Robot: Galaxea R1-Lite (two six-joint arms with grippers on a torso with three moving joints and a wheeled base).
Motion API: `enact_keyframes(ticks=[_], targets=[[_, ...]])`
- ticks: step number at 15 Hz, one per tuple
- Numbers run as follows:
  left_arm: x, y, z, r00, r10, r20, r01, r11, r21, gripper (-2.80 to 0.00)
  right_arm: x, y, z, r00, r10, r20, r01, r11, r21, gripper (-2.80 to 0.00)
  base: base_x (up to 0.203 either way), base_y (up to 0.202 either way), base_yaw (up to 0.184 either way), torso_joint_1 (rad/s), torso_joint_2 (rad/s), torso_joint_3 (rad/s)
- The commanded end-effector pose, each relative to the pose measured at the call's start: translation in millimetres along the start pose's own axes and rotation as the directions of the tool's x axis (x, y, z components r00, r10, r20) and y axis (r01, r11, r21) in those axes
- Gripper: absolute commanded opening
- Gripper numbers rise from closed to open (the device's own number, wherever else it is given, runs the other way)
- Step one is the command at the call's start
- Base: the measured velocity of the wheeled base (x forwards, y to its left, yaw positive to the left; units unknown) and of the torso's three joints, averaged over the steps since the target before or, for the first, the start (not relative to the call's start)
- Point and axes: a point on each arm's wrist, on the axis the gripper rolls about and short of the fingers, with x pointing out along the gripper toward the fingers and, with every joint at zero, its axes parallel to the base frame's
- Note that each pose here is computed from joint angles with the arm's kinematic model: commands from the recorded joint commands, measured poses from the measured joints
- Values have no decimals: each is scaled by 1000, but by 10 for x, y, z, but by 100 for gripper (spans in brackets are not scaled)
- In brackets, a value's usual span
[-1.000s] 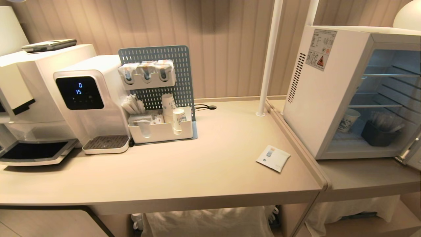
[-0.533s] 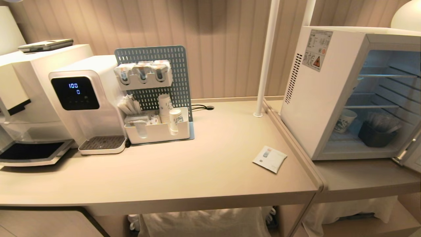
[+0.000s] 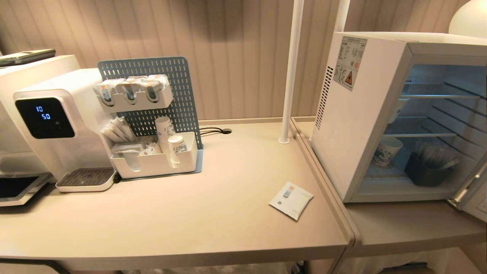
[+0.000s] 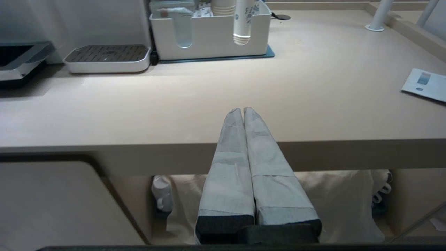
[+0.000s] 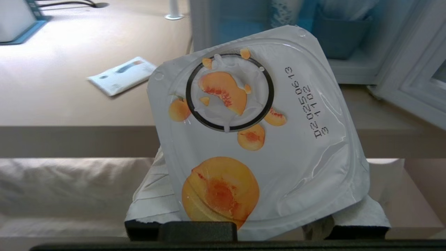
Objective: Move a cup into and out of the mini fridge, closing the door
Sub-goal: Put the yoghurt in the freezer
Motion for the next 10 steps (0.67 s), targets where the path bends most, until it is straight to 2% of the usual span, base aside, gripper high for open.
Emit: enact_keyframes(ticks=[1,5,10], targets=[[0,-1,1,1000,3,1,-3,1000,0,-280,1,0,0,1000,2,-2,-2,1000,-1,-280,191,-191,13,7,2,7],[0,0,1,1000,1,1,-1,1000,-2,-280,1,0,-1,1000,2,-3,-2,1000,-1,-280,174,-174,6,11,6,1],[1,0,-4,1000,1,-1,-1,1000,-2,-280,-1,0,-2,1000,3,-10,-3,1000,-2,-280,9,-10,7,2,0,0]])
